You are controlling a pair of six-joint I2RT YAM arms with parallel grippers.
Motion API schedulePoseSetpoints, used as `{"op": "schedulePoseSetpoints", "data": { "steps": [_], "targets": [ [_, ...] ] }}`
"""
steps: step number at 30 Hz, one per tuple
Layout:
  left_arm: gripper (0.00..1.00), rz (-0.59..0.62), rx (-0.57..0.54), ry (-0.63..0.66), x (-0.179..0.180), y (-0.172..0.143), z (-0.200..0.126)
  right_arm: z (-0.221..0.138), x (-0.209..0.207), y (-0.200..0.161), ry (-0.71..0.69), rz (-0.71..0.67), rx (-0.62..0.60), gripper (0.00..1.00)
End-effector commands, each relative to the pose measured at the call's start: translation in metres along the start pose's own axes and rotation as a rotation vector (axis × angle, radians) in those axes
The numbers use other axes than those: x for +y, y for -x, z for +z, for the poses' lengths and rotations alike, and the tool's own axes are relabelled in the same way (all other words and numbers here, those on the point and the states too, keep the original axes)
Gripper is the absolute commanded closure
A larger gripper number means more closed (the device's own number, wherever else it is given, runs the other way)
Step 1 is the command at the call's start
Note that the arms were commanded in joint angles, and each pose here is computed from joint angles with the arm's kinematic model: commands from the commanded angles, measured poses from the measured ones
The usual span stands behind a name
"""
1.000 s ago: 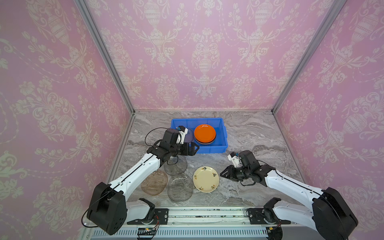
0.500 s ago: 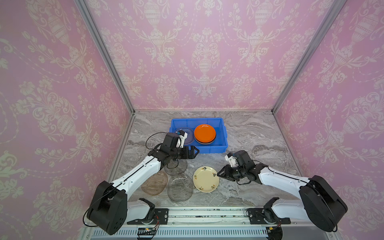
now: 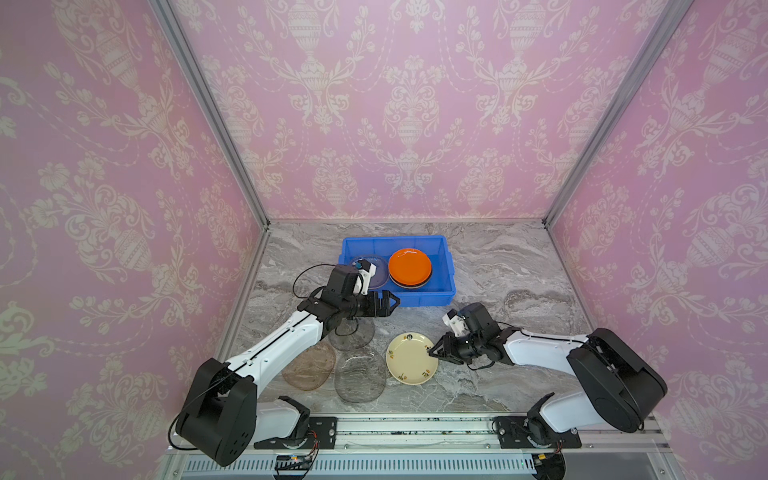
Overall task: Place the plates into the plastic bin on the countertop
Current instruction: Pick up the plate from the bottom-center of the table.
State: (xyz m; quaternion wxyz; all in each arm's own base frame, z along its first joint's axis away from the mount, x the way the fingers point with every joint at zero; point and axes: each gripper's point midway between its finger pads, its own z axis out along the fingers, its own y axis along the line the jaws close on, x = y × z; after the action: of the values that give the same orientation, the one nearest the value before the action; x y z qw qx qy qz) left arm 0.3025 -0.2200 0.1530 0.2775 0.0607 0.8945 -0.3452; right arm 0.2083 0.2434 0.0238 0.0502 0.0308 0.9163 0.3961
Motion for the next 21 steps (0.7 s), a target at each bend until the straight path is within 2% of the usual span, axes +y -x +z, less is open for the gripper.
{"op": "schedulePoseSetpoints", "data": {
  "steps": [1,3,8,14,21],
  "targets": [
    [0.02,0.014,0.004,0.005,-0.002,0.000,-0.003,0.010,-0.017,-0.009,-0.039,0.033,0.026,0.77],
    [0.02,0.030,0.006,0.019,-0.001,0.001,-0.005,0.011,-0.021,-0.011,-0.045,0.039,0.026,0.81],
    [0.02,0.041,0.007,0.025,-0.001,0.004,-0.005,0.002,-0.030,-0.013,-0.107,0.023,0.009,0.99],
    [0.02,0.046,0.007,0.016,-0.002,0.007,0.000,-0.028,-0.021,-0.011,-0.170,-0.035,-0.033,1.00],
    [0.06,0.039,0.007,-0.072,-0.015,0.010,0.007,-0.090,0.034,0.009,-0.154,-0.159,-0.140,1.00]
  ]
}}
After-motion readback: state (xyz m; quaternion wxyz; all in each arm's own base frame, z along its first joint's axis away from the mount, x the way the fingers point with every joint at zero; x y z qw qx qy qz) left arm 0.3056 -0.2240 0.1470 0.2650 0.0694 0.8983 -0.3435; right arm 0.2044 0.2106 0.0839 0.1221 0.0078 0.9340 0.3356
